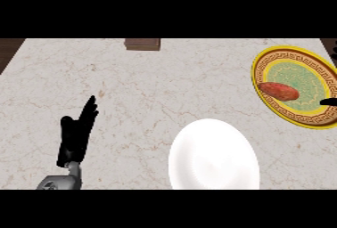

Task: Pick the sweet potato from the plate and place it in the plate

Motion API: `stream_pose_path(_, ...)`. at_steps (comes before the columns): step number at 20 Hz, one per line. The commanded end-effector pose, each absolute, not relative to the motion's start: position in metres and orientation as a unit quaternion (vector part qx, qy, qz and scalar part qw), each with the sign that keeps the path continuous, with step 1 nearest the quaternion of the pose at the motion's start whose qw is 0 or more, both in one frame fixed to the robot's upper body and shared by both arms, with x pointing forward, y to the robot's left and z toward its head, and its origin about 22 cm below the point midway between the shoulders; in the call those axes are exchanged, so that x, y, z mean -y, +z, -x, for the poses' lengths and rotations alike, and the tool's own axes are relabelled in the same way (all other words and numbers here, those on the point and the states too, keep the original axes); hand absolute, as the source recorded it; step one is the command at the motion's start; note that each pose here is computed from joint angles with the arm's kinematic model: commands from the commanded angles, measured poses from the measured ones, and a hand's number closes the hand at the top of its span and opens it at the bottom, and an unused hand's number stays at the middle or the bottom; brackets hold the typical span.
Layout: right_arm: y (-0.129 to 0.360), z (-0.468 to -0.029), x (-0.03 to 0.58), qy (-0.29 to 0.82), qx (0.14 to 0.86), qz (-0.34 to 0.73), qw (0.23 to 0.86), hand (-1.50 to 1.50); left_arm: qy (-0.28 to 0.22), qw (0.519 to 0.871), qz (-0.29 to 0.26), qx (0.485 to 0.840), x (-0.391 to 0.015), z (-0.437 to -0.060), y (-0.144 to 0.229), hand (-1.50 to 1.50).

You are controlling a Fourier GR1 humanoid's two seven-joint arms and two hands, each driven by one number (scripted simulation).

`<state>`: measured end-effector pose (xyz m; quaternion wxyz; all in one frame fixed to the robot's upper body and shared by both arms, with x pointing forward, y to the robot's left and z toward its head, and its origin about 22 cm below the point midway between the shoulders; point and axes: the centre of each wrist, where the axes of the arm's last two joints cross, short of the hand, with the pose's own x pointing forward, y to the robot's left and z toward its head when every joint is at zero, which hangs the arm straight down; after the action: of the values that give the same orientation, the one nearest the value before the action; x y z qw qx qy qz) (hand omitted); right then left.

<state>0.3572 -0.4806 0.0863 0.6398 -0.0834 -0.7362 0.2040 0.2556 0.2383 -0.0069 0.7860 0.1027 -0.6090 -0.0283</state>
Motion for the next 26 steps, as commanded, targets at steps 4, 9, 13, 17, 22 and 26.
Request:
stream_pose_path(4, 0.083, -0.36, 0.475, 0.216, 0.751, 0.053, 0.622, -1.5, -0.032, 0.785, -0.106, 0.609, -0.235, -0.262, -0.015, 0.0)
stream_pose_path(9, 0.066, -0.35, 0.478, 0.209, 0.746, 0.067, 0.629, -1.5, -0.031, 0.785, -0.098, 0.611, -0.243, -0.255, 0.0, 0.0)
stream_pose_path(13, 0.066, -0.342, 0.488, 0.216, 0.744, 0.084, 0.626, -1.5, -0.036, 0.788, -0.094, 0.607, -0.239, -0.268, 0.004, 0.0)
stream_pose_path(17, 0.064, -0.325, 0.505, 0.215, 0.737, 0.097, 0.634, -1.5, -0.032, 0.785, -0.105, 0.609, -0.244, -0.256, -0.003, 0.0)
stream_pose_path(22, 0.087, -0.323, 0.519, 0.209, 0.734, 0.111, 0.637, -1.5, -0.037, 0.782, -0.09, 0.616, -0.242, -0.256, -0.004, 0.0)
stream_pose_path(26, 0.074, -0.316, 0.52, 0.202, 0.737, 0.132, 0.631, -1.5, -0.026, 0.785, -0.096, 0.611, -0.238, -0.266, -0.008, 0.0)
